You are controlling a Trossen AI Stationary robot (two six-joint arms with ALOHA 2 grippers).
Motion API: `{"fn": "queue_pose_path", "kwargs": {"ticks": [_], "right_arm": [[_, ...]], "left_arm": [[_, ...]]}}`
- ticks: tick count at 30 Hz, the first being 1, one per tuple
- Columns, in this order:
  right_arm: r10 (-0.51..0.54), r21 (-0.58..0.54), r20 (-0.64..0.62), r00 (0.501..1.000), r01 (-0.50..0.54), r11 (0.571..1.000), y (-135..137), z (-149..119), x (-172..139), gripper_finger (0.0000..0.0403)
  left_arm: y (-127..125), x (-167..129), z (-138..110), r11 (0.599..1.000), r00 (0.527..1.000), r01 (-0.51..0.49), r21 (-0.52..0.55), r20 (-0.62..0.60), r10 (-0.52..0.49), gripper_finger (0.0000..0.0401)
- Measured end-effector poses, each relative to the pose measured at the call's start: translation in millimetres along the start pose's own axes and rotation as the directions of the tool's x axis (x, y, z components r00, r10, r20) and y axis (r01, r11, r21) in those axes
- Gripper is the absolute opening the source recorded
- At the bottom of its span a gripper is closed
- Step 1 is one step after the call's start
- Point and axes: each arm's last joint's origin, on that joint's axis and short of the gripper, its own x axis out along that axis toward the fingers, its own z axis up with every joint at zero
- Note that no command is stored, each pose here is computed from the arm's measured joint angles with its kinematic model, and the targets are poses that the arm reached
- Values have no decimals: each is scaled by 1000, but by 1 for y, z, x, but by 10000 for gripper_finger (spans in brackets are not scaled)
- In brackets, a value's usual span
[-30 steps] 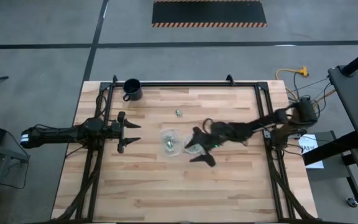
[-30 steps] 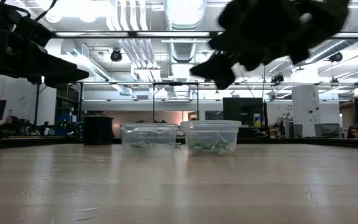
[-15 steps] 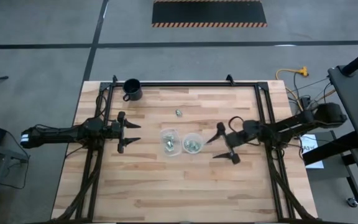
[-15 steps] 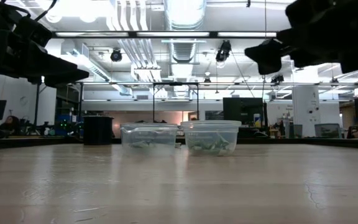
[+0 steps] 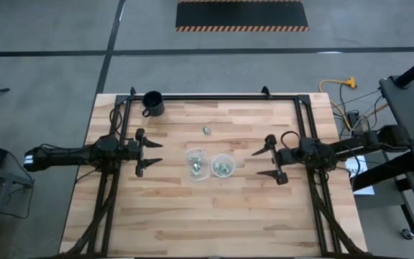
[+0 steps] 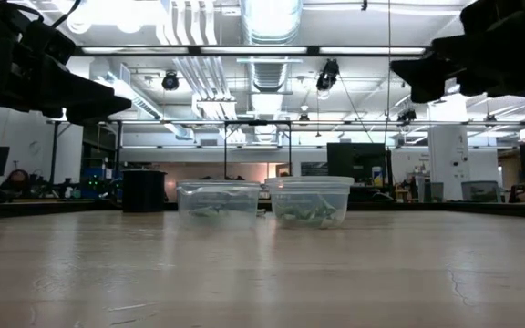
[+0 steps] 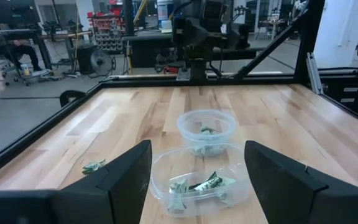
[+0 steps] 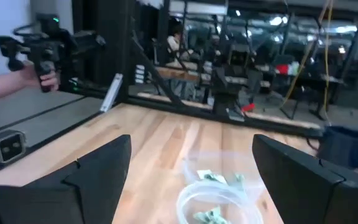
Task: Pick and place Stevia / Truvia into bins
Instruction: Put the green truvia packet into the left transparent container
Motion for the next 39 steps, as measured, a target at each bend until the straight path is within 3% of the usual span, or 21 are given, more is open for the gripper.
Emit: {"fn": "queue_pose_path", "kwargs": {"ticks": [6,16,22,27,39], "right_arm": [[0,-18,58,998,1,1000,2,3,-11,325],[-5,-13,32,999,5,1000,4,6,-21,325],[-118,0,-25,993,118,993,2,4,-29,325],[-128,2,-47,991,128,992,4,3,-37,324],[-134,8,-108,985,135,991,8,-3,-55,324]], "left_arm": [[0,0,0,1000,1000,0,0,3,0,240],[0,0,2,1000,1000,2,-3,19,-2,240],[0,0,2,998,1000,4,-61,19,-3,240],[0,0,2,998,1000,4,-64,19,-3,240],[0,0,2,956,1000,8,-295,19,-2,240]]}}
